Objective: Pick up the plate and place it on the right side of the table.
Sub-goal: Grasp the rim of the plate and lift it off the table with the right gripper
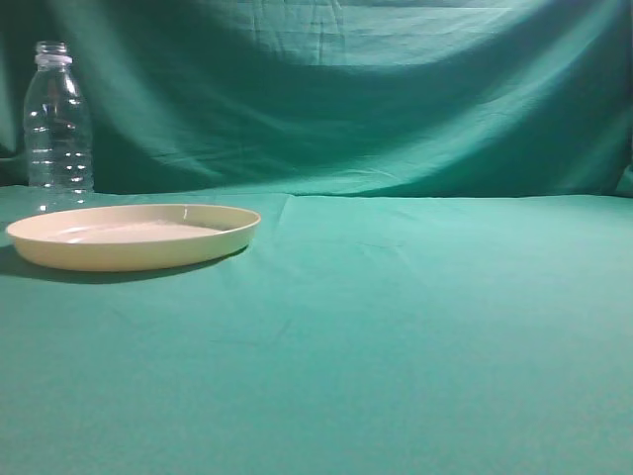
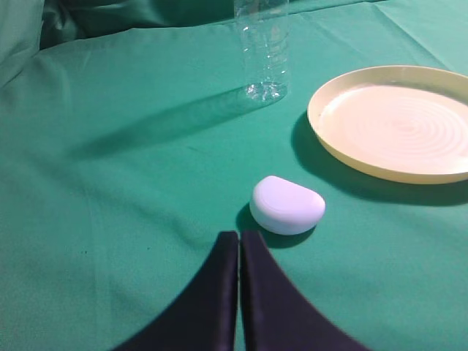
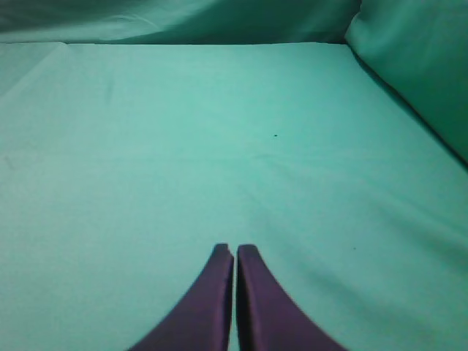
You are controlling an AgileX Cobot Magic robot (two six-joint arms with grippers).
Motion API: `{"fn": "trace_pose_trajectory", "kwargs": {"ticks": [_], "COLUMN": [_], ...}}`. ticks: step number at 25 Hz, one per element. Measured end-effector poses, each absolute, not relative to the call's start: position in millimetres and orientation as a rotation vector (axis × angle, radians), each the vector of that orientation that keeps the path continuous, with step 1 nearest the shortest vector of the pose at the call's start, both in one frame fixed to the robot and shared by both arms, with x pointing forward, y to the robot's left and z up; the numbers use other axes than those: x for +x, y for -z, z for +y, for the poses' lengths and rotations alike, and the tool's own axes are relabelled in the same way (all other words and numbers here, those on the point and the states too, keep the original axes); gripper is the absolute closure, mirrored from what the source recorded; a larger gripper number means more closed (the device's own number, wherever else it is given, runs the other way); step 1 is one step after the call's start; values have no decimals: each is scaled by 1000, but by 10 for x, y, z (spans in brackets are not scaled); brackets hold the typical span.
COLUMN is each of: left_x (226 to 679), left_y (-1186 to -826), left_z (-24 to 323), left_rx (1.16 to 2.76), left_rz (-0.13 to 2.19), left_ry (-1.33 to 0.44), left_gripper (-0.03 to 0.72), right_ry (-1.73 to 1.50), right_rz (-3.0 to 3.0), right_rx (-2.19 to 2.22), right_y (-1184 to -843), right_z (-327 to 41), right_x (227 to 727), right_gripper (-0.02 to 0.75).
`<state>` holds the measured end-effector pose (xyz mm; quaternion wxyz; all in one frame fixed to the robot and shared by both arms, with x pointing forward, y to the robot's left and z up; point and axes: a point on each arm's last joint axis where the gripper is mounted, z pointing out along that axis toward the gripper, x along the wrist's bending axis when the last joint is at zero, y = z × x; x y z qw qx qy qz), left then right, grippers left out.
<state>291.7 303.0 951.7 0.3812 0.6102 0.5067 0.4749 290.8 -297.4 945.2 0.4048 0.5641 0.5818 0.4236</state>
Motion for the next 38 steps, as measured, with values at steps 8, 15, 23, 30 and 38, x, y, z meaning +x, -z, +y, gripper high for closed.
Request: {"fn": "trace_pose_trajectory", "kwargs": {"ticks": [8,15,23,30,38], "left_x": [2917,2917,2917,2917,2917], "left_y": [-9517,-9517,-9517,-9517,-9517], "left_z": [3030,3030,3030,3030,3030], "left_rx": [1557,1557,1557,1557,1557], "left_rz": [1293,1293,1293,1293,1293], "left_ry": [-1212,-1212,-1212,-1212,-1212], "left_gripper": [688,688,688,688,688], "right_ry": [-1069,-1069,-1299,-1490,-1280], "right_rz": [1468,1468,1280,1114,1405], "right_rx": [1424,1424,1390,1391,1643], "right_y": [-9452,-9452,-9612,-9972,-10524], "right_z": [-2974,-2974,-2943,-2935,-2868], "right_x": [2908,2908,2947,2932,3232], "right_gripper": [738,738,738,738,738]}}
